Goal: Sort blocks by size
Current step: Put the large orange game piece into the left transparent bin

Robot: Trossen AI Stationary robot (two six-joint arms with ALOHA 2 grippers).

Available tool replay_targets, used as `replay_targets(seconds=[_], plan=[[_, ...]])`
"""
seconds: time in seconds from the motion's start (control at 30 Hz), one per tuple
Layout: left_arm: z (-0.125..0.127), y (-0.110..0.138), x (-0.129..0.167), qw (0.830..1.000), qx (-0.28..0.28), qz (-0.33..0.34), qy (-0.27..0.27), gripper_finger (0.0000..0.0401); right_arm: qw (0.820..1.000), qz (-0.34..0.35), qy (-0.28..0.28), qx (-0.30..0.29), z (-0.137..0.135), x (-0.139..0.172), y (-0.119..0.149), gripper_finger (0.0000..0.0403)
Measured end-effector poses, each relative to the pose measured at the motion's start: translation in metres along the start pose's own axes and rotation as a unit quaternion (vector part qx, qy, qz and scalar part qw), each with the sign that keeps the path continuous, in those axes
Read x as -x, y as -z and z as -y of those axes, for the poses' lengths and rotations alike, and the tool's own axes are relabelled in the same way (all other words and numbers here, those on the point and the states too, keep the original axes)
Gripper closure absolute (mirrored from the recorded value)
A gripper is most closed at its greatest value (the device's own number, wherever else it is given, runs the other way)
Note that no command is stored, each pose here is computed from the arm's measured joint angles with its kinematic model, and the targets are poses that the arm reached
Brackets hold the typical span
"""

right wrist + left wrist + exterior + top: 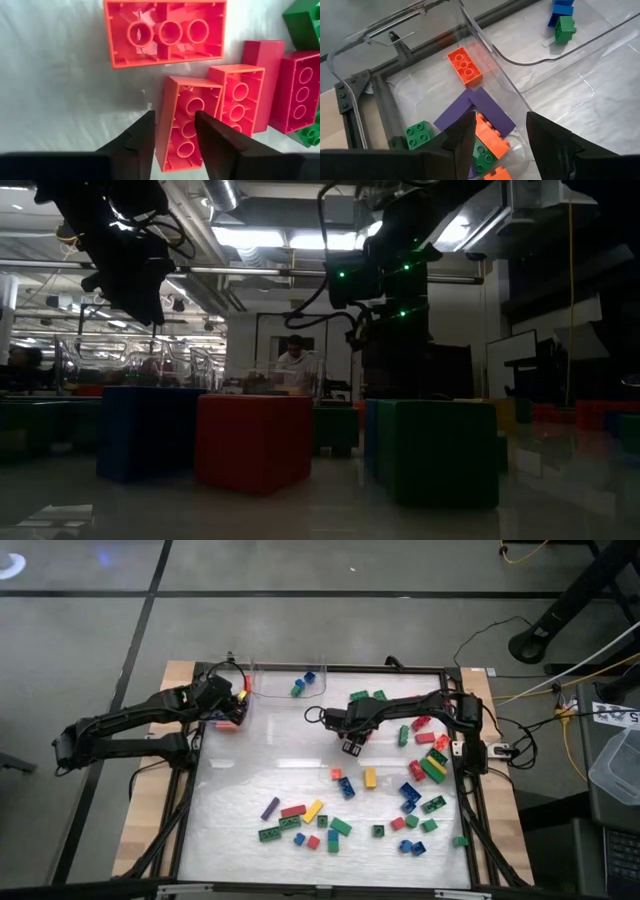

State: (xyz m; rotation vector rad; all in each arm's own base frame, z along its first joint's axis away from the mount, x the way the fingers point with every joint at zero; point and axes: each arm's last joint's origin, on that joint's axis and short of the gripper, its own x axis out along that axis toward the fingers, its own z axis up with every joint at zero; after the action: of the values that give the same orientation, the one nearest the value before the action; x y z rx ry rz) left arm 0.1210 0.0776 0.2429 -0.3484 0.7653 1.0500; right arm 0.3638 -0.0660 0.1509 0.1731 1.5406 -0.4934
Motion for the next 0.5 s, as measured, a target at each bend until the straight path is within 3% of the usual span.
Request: replay_targets(seconds=[0.5], plan=[[0.0, 0.0, 0.0, 1.0, 0.0, -0.002, 0.005, 0.0239, 0.998, 0.023, -0.044, 0.043, -0.035, 0.026, -0.005, 0.0292]])
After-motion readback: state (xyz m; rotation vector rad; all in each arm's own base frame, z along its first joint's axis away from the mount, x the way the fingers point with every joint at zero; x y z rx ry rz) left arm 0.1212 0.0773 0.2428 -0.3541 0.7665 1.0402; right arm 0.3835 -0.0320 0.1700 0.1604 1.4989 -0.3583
